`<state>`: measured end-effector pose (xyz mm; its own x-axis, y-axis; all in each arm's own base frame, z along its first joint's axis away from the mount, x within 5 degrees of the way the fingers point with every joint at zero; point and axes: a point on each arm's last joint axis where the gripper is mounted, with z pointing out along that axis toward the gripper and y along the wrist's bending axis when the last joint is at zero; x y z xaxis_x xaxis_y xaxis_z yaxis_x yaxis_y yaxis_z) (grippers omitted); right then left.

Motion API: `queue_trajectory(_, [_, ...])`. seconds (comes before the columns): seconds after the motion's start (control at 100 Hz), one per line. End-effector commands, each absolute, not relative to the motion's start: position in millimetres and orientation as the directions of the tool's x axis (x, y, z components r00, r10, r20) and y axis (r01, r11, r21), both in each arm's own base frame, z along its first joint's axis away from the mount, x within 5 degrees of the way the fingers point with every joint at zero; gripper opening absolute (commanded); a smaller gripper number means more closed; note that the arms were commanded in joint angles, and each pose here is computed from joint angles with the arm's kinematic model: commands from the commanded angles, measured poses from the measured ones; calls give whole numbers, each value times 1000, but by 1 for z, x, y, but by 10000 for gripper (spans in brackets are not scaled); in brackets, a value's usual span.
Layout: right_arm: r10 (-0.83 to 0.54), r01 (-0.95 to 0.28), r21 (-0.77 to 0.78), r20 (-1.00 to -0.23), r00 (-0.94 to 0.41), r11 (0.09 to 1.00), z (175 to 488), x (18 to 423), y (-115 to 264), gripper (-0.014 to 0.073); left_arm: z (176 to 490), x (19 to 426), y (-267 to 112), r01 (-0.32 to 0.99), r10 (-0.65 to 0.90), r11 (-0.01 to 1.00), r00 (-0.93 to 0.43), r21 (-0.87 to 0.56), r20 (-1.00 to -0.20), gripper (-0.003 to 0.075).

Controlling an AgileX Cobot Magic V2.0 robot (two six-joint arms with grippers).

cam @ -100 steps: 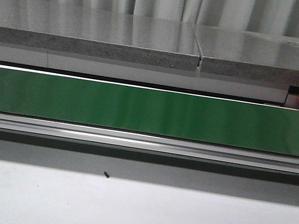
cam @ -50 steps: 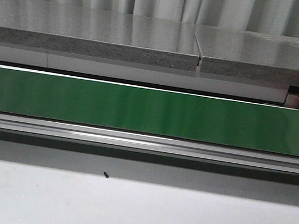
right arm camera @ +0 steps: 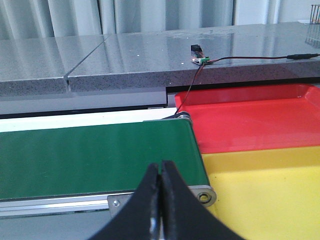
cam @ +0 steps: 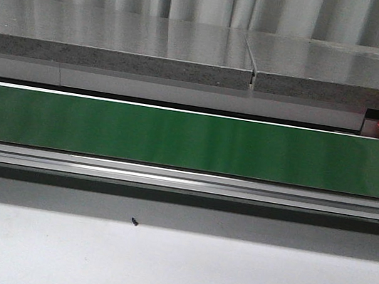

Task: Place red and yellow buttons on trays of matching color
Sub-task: 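Close the left gripper on the yellow button and lift it, then set the yellow button on the belt's start and open the left gripper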

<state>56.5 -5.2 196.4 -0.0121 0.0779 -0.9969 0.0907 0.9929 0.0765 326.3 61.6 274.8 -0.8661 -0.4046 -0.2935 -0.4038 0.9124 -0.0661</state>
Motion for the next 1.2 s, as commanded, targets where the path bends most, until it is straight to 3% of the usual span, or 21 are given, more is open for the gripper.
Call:
queue_trajectory(0.0, [51, 85, 60, -994, 96, 995, 209, 54, -5, -68, 292, 330, 59, -391, -395, 916, -842, -91, -366, 192])
queue_trajectory(0.05, [51, 85, 60, -994, 96, 995, 209, 54, -5, -68, 292, 330, 58, -392, -399, 915, -843, -96, -360, 245])
queue_trajectory(0.21, [51, 85, 60, -994, 96, 995, 209, 54, -5, -68, 296, 332, 55, -381, -404, 914, -838, -136, -368, 531])
queue_trajectory(0.27, [51, 85, 60, -994, 96, 995, 209, 54, -5, -68, 298, 333, 54, -380, -409, 913, -833, -151, -372, 574])
queue_trajectory(0.42, [51, 85, 60, -994, 96, 995, 209, 54, -5, -68, 305, 331, 53, -379, -412, 911, -827, -163, -382, 575])
queue_trajectory(0.64, [51, 85, 60, -994, 96, 995, 209, 54, -5, -68, 338, 315, 60, -383, -426, 903, -754, -192, -501, 575])
queue_trajectory(1.19, [51, 85, 60, -994, 96, 995, 209, 54, -5, -68, 342, 265, 143, -504, -492, 858, -748, -100, -446, 566])
